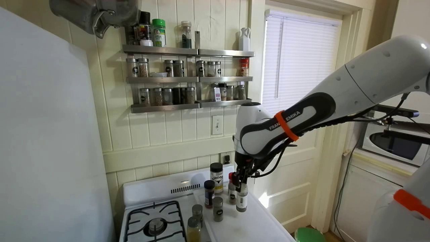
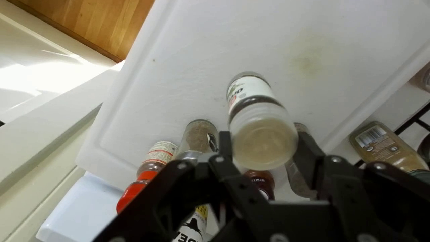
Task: Take the cap off of the spice bottle
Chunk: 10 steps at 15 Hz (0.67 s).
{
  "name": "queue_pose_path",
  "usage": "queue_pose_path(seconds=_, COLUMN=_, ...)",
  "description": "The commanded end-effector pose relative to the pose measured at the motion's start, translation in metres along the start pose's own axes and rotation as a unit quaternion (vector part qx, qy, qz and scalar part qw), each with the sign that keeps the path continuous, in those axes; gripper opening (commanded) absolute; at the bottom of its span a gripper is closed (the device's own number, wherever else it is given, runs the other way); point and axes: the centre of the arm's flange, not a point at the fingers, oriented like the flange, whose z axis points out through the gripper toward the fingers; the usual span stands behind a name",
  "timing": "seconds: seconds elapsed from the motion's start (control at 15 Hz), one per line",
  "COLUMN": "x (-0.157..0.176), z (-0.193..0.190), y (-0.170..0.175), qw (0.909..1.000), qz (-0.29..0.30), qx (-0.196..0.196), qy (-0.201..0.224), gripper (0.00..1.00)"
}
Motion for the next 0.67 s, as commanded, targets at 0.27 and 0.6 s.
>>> queue_pose_path(seconds=0.27, x=-0.005, z=-0.001, y=0.002, qw=0.9972, qz=-0.07, qx=0.01, qy=-0.022, gripper=0.24)
queue_pose_path(seconds=0.6, x=-0.004, z=0.002, y=0.001, qw=0.9895, qz=-0.126, qx=0.069, qy=-0.013, gripper=0.24)
